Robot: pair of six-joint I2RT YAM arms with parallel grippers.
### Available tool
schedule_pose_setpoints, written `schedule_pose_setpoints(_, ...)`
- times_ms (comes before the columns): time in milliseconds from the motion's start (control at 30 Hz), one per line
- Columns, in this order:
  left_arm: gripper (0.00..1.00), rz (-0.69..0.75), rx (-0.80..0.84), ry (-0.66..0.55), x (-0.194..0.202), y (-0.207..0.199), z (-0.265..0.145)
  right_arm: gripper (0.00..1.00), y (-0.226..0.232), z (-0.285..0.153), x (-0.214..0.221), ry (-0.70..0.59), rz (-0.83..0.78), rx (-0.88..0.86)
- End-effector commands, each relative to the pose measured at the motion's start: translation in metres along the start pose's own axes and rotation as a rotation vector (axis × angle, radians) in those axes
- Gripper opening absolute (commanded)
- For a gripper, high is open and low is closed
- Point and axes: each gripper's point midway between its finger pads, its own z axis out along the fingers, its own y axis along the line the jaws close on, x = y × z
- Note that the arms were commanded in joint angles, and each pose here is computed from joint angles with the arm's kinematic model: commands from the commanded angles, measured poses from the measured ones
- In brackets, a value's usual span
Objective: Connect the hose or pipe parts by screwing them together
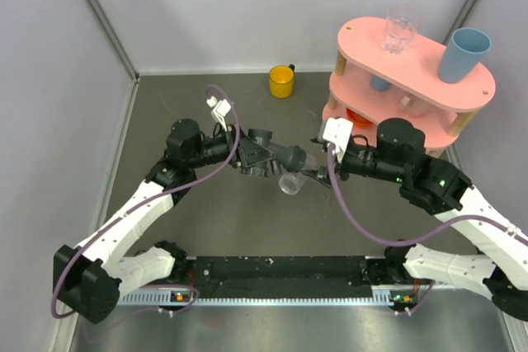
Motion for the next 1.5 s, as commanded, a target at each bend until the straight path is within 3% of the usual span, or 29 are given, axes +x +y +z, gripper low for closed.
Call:
schedule_pose_setpoints(0,0.0,-0.172,-0.073,-0.104,-0.034,-0.022,-0.005,0.73,-0.01,-0.001,-0.013,-0.019,-0.164,0.087)
schedule_pose_setpoints(167,0.0,-0.36,-0.173,-0.215,-0.048,-0.013,-0.011,0.73,-0.01,0.003,-0.01,0.018,-0.264,0.115)
schedule_pose_setpoints(333,0.0,-0.484,-0.116,-0.221,-0.056,-0.03,-0.009,0.73,-0.013,0.005,-0.006,0.041,-0.307,0.12)
schedule_pose_setpoints(867,0.0,-0.593,-0.064,-0.177,-0.066,-0.063,-0.011,0.73,-0.01,0.029,-0.008,0.035,-0.343,0.072)
schedule_pose_setpoints(1467,0.0,-0.598,-0.105,-0.127,-0.06,-0.063,-0.012,0.72,-0.019,0.035,-0.016,0.033,-0.387,0.096)
